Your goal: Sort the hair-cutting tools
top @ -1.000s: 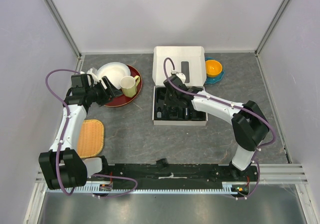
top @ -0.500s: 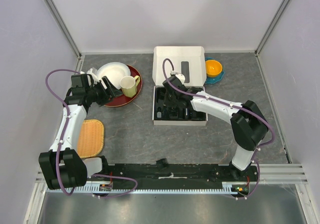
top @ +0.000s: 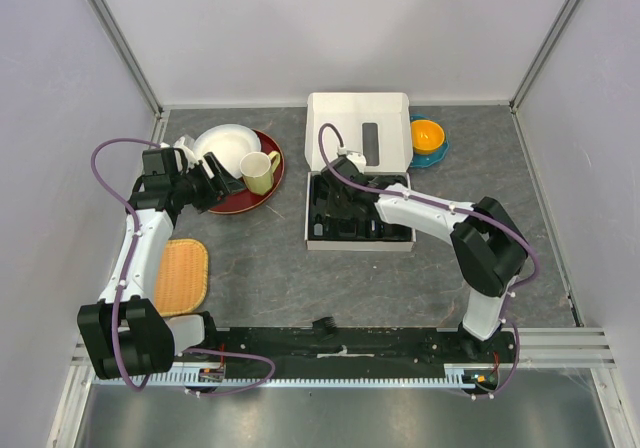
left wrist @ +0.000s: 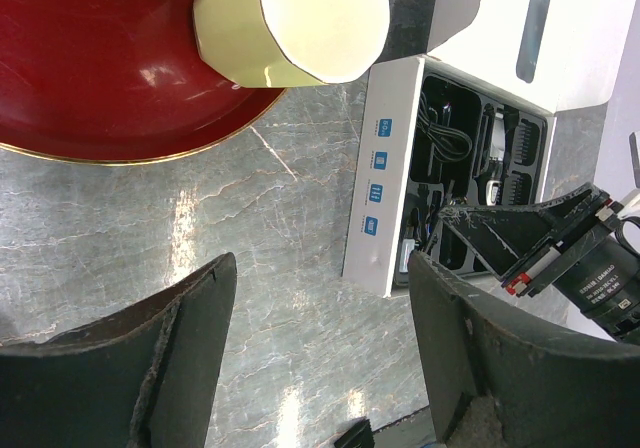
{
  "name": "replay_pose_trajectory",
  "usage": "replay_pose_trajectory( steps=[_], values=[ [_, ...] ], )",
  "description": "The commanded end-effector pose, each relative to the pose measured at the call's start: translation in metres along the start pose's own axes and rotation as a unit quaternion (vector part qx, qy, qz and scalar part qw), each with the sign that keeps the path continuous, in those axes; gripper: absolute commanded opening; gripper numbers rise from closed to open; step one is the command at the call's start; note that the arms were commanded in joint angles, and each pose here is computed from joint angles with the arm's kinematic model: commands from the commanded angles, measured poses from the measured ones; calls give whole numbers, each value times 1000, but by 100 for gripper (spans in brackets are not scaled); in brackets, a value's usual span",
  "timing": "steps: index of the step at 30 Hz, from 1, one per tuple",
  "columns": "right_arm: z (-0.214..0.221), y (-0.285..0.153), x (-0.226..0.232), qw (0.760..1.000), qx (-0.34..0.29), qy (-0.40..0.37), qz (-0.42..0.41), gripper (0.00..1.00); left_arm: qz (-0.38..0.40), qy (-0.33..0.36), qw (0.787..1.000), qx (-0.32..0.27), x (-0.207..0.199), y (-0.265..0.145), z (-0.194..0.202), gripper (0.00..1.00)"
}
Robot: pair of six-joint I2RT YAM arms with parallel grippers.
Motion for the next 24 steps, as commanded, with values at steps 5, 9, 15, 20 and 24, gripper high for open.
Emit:
replay_pose_trajectory(
  steps=[5,9,15,20,24],
  values=[
    [5,4,-1,999,-7,-24,20,0,15,24,999,-22,-6,-6,-9,75],
    [4,2,-3,999,-14,-27,33,0,10,26,999,-26,-6,-7,-9,75],
    [5,1,0,998,-19,-37,39,0,11,25,999,-25,-6,-7,-8,75],
    [10,0,1,998,-17,-44,42,0,11,26,999,-25,-6,-7,-9,75],
    [12,-2,2,998,-16,-46,43,0,10,25,999,-25,-5,-7,-9,75]
  ],
)
Point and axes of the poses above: each gripper's point midway between its finger pads, its own y axis out along the fingers, its own x axis along the line the jaws close on, z = x × y, the point moved 6 cm from there along -y, back along the fingers, and after that the axes turned 3 degrees about y, right-handed, at the moved point
